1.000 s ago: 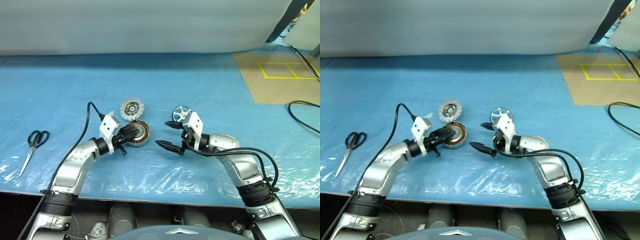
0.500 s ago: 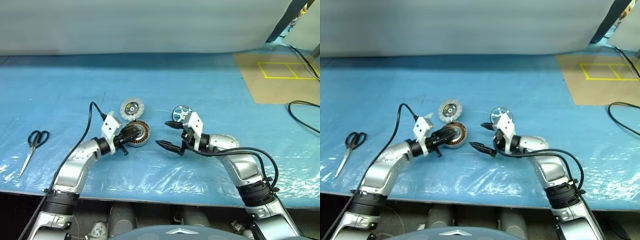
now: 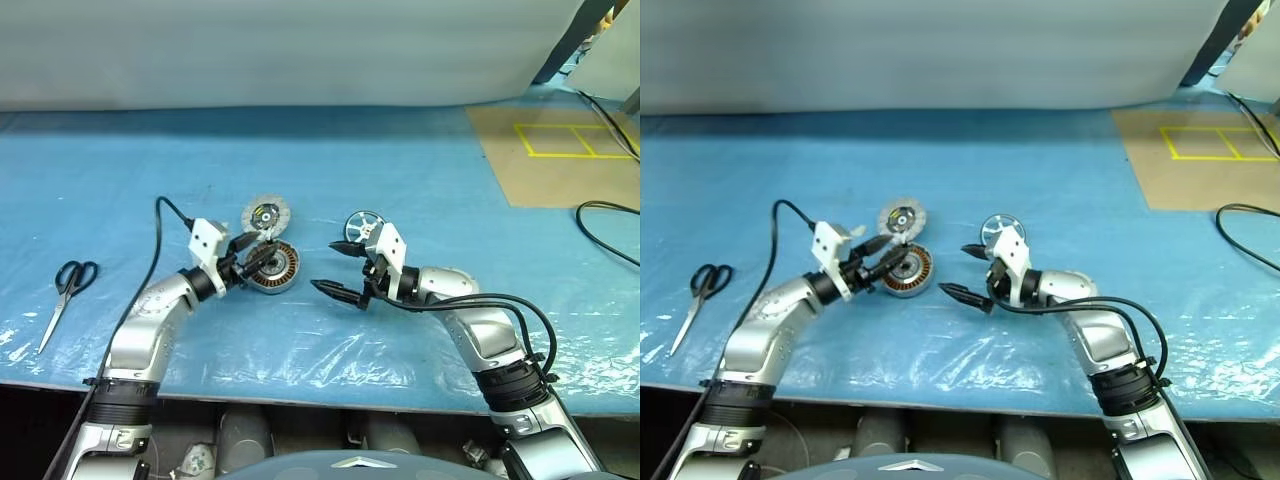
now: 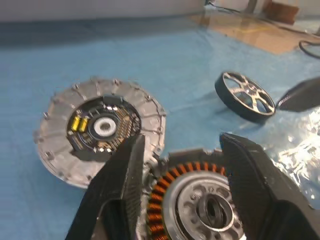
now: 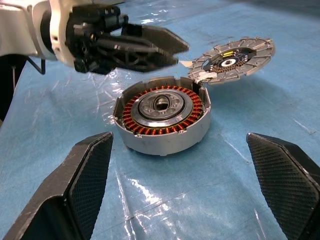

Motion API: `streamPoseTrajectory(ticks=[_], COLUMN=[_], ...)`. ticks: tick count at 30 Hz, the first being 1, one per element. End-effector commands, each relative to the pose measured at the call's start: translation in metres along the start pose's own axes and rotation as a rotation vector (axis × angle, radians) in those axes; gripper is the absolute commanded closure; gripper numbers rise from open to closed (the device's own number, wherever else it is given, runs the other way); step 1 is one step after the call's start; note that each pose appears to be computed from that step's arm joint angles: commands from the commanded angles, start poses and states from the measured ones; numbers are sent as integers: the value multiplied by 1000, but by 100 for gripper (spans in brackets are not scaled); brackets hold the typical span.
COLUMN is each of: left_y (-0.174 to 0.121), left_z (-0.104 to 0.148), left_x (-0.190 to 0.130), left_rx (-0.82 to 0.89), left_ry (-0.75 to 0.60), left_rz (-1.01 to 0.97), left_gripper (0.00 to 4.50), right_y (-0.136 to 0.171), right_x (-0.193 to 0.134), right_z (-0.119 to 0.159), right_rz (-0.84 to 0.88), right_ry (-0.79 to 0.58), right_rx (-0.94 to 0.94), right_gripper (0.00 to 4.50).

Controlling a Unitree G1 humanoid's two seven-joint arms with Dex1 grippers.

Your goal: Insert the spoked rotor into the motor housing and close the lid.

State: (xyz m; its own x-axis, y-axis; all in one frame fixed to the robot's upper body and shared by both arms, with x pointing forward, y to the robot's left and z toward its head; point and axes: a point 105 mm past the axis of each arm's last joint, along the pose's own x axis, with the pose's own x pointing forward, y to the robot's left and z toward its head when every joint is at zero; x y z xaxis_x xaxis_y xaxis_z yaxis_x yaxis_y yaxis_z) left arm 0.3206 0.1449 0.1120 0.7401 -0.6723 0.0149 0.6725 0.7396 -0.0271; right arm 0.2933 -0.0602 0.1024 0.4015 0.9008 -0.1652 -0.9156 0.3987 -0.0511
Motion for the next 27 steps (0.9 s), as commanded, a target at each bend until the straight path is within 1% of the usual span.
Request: streamPoseTrajectory(ticks=[1, 4, 5, 11, 17, 23, 27], left_y=[-3, -12, -14, -20, -19, -23, -27], left_z=[10, 6, 4, -20, -28, -33, -41], left_x=[1, 5, 5, 2, 0, 7, 11], left_rx=[10, 16, 15, 48, 60, 75, 80], left_ry=[-35, -17, -9, 86, 119, 141, 176], left_rz=[-11, -43, -52, -69, -59, -78, -97], left_gripper=[320, 425, 449, 449, 449, 449, 449], right_y=[2, 2, 2, 1, 1, 0, 1], right_x=[2, 3, 2, 2, 2, 3, 3], right_z=[8, 8, 8, 7, 8, 9, 9], right_rz=[12, 12, 11, 3, 6, 3, 3], right_ry=[-28, -27, -27, -26, -30, -31, -31], right_rx=[-29, -30, -30, -33, -33, -36, -36], right_gripper=[0, 0, 0, 0, 0, 0, 0])
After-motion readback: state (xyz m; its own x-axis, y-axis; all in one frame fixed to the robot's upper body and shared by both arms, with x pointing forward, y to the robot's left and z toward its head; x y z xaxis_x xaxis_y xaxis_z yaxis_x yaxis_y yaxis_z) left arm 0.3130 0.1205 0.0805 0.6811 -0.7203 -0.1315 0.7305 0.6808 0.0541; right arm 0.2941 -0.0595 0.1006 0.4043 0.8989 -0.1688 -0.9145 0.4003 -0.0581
